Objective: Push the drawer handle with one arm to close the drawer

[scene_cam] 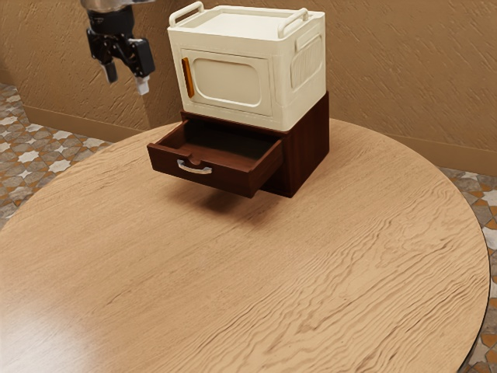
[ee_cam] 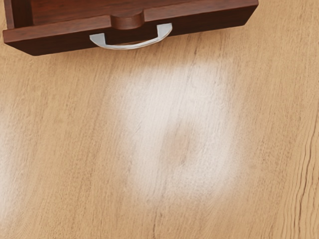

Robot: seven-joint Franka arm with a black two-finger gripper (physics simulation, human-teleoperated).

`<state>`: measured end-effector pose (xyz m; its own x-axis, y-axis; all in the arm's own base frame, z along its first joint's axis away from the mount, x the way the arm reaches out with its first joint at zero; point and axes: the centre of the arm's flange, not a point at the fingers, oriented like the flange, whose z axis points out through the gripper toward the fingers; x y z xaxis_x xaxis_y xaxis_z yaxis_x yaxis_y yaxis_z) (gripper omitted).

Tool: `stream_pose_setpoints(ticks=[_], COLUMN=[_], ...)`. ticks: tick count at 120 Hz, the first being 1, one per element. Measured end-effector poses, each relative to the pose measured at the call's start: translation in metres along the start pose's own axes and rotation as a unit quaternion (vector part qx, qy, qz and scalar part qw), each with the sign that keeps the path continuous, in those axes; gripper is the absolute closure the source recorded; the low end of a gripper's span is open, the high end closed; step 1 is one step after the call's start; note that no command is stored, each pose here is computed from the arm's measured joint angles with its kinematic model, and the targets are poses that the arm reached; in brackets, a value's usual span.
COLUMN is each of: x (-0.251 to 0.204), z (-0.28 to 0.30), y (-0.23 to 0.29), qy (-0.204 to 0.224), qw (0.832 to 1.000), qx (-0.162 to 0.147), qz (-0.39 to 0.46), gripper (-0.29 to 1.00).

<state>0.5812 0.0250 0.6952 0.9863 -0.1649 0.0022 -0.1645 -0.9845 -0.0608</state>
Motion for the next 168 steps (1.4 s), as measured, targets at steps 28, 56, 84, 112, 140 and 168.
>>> stream_pose_setpoints(ticks=[28, 56, 84, 112, 140, 168], x=[-0.034, -0.117, -0.084, -0.034, 0.016, 0.054], z=[0.008, 0.094, 0.207, 0.245, 0.257, 0.278], y=[0.003, 0.003, -0.016, -0.025, -0.028, -0.028], qy=[-0.018, -0.063, -0.019, 0.036, 0.078, 0.088], qw=[0.999, 0.998, 0.999, 0.998, 0.995, 0.994], qx=[-0.023, -0.019, 0.015, 0.022, 0.014, 0.011], qz=[0.012, 0.002, -0.028, -0.052, -0.064, -0.060], gripper=[0.00, 0.29, 0.66, 0.75, 0.78, 0.78])
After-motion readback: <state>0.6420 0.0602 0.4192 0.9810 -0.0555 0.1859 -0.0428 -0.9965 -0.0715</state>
